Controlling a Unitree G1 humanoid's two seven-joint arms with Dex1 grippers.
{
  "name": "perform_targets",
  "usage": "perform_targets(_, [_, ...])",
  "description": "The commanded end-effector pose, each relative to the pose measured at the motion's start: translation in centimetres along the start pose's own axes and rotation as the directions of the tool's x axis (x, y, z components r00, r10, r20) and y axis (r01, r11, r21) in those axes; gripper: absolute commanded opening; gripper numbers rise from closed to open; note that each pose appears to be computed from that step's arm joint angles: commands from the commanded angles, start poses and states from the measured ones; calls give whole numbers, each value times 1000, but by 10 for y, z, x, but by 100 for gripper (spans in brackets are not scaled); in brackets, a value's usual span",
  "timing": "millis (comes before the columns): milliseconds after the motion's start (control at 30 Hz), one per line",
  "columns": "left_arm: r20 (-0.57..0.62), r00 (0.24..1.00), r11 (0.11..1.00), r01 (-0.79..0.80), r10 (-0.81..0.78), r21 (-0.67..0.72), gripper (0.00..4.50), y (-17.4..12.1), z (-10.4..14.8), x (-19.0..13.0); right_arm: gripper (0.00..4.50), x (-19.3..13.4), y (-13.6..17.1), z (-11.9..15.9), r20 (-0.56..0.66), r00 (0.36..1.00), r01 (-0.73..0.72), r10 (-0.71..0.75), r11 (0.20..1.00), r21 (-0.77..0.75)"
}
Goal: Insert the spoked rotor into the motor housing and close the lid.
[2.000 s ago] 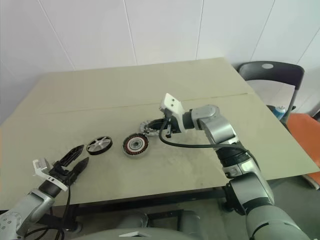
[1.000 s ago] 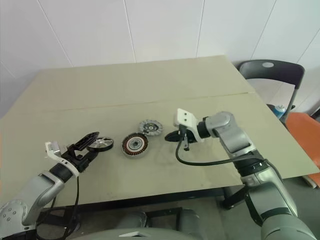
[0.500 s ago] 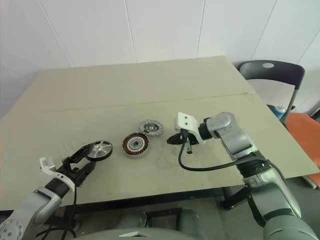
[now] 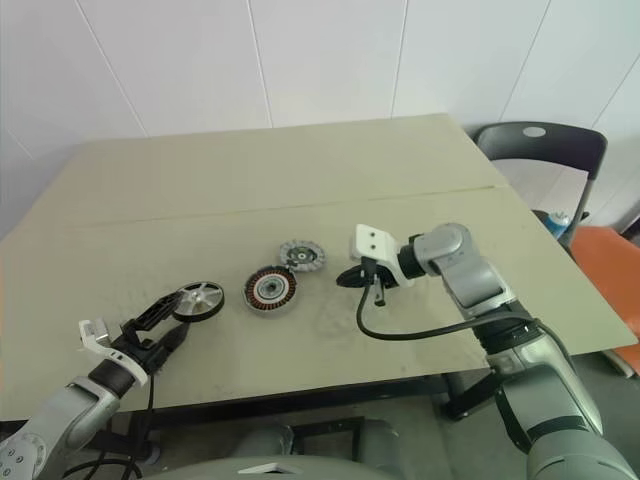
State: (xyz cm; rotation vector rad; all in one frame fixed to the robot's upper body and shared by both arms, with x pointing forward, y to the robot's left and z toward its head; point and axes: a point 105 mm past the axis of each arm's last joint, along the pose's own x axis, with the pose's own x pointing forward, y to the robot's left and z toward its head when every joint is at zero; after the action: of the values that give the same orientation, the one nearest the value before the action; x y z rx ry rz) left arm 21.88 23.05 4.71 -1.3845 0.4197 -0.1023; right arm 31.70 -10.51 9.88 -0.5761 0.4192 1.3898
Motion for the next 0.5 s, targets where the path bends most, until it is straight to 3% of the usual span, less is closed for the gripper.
perform_targets(33, [-8,1000,1000,-18,18,8,450,6,2,-4,4,-5,-8,12,14,1000,26,-25,999,-41])
perform_targets(267, [-14,1000,1000,-21,21,19,450,1,1,0,4,-4,-9,14,21,999,28,-28,999,-41])
perform_targets(400, [-28,999,999,-24,25,34,365,0,0,3,0,-4,-11,15,21,999,36,-35,998,-43])
perform_targets(500, [-48,999,999,-4,5,33,263,-4,-2,5,0,-5,-13,14,20,999,44,-43,998,-44])
